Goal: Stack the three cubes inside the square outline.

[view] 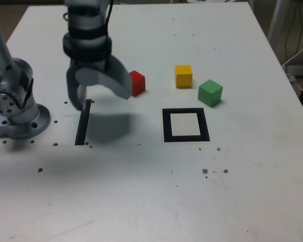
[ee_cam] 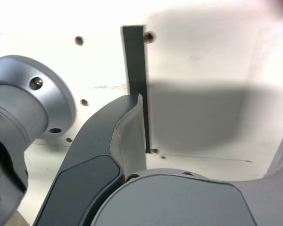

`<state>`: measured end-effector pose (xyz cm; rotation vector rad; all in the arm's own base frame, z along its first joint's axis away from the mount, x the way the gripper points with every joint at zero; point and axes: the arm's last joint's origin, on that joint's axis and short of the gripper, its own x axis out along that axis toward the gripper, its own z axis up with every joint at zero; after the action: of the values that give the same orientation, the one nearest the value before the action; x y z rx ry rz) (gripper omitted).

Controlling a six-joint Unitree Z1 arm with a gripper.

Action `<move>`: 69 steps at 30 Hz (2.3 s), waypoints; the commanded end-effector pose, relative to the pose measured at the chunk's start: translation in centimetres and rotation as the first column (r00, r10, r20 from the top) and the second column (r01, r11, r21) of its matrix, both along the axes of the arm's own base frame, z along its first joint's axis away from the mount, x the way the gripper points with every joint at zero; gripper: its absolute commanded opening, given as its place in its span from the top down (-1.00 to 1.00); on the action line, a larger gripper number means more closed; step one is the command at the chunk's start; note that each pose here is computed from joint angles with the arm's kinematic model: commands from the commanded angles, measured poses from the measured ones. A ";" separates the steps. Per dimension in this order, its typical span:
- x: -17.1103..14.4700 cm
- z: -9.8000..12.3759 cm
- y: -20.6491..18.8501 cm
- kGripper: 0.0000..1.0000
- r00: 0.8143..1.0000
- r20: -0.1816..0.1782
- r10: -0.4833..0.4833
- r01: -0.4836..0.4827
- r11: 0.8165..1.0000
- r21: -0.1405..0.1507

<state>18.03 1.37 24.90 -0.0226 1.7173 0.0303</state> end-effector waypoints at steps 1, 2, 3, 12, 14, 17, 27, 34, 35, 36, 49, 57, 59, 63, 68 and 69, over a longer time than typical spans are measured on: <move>0.3 0.4 0.6 -1.00 1.000 -0.006 -0.005 0.005 1.000 0.004; 0.4 0.6 0.8 -1.00 1.000 -0.007 -0.011 0.011 1.000 0.005; 0.4 0.7 1.1 -1.00 1.000 -0.007 -0.019 0.019 1.000 0.005; 0.8 0.5 3.7 -1.00 0.997 -0.020 -0.069 0.069 0.998 0.003; 1.3 0.6 4.3 -1.00 0.995 -0.019 -0.093 0.093 0.996 0.002; 2.3 0.8 5.0 -0.99 0.988 -0.017 -0.156 0.156 0.988 0.010; 4.5 -0.1 7.0 -0.98 0.943 -0.008 -0.334 0.334 0.943 0.011; 4.3 -0.6 9.2 -0.97 0.924 -0.003 -0.383 0.383 0.924 0.002; 4.4 -0.7 9.4 -0.96 0.922 -0.005 -0.387 0.387 0.922 0.000; 4.5 -0.9 9.6 -0.96 0.920 -0.006 -0.391 0.391 0.920 -0.002; 5.8 -2.9 10.4 -0.75 0.912 -0.037 -0.409 0.409 0.912 -0.008; 6.7 -3.4 9.8 -0.41 0.911 -0.042 -0.410 0.410 0.912 -0.014; 6.9 -3.4 9.4 -0.28 0.912 -0.042 -0.409 0.409 0.913 -0.010; 7.4 -3.6 8.6 -0.04 0.912 -0.046 -0.407 0.407 0.914 -0.007; 7.8 -3.8 7.6 0.31 0.911 -0.049 -0.410 0.410 0.912 -0.007; 7.9 -3.9 7.5 0.36 0.910 -0.048 -0.412 0.412 0.911 -0.009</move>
<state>25.73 9.04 21.11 0.3455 1.7433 -0.2800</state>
